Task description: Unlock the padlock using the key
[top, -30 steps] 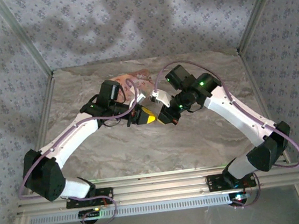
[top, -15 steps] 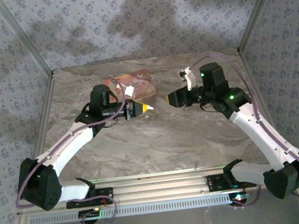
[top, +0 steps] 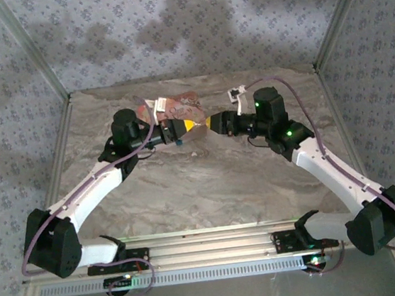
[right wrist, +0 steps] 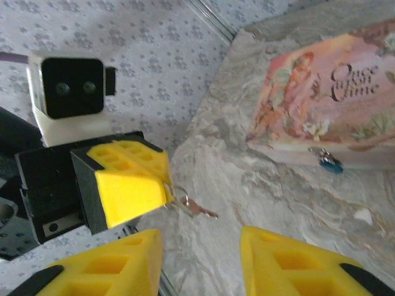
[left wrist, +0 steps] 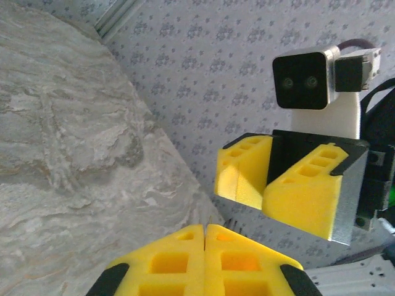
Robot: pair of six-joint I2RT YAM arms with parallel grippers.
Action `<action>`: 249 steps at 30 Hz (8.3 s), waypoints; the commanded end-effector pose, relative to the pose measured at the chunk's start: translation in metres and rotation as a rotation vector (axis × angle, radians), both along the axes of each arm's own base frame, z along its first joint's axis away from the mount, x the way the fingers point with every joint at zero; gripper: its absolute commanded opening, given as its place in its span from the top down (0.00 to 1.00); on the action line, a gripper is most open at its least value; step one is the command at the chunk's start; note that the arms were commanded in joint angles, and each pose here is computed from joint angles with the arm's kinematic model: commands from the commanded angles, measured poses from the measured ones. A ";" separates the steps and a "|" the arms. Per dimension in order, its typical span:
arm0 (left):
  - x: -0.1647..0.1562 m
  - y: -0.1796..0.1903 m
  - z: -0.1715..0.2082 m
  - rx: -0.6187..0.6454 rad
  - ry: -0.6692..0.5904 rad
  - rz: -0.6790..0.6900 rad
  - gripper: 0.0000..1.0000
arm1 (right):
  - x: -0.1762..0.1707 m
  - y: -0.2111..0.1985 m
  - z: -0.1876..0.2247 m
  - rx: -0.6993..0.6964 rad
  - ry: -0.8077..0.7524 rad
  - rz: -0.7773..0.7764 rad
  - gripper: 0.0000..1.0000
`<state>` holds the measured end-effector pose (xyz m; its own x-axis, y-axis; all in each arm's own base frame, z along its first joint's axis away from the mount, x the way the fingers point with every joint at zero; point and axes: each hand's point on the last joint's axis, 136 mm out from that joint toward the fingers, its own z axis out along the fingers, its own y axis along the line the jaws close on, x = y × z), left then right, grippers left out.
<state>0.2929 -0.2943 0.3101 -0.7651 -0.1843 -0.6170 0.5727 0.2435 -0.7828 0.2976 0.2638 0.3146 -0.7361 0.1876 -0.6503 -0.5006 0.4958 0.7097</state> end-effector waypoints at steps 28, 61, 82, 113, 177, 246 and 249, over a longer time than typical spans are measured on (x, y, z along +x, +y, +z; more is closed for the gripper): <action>-0.015 -0.013 0.006 -0.014 0.000 -0.090 1.00 | -0.010 0.040 0.022 0.096 0.025 0.139 1.00; -0.017 -0.047 0.002 0.429 -1.149 0.173 0.49 | -0.013 -0.039 -0.021 -0.335 0.433 -0.317 1.00; -0.011 -0.086 -0.022 0.524 -1.220 0.049 0.59 | -0.010 -0.029 -0.026 -0.311 0.474 -0.290 1.00; -0.023 -0.055 -0.024 0.418 -0.873 -0.086 1.00 | -0.005 -0.037 0.029 -0.149 0.239 -0.195 0.35; -0.111 -0.001 0.059 0.028 -0.569 -0.628 1.00 | -0.087 0.052 0.065 0.031 -0.253 0.660 0.89; -0.050 -0.007 0.064 -0.132 -0.391 -0.194 0.61 | -0.033 0.037 0.075 -0.011 -0.248 0.324 1.00; -0.049 -0.009 0.066 -0.141 -0.391 -0.197 0.60 | -0.033 0.038 0.074 -0.010 -0.248 0.327 1.00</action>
<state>0.2481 -0.3019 0.3526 -0.5592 -0.1339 -0.8181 0.8207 0.0501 -0.5692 0.2739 0.3006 0.3773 -0.5966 -0.0438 -0.8013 -0.7659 0.3293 0.5522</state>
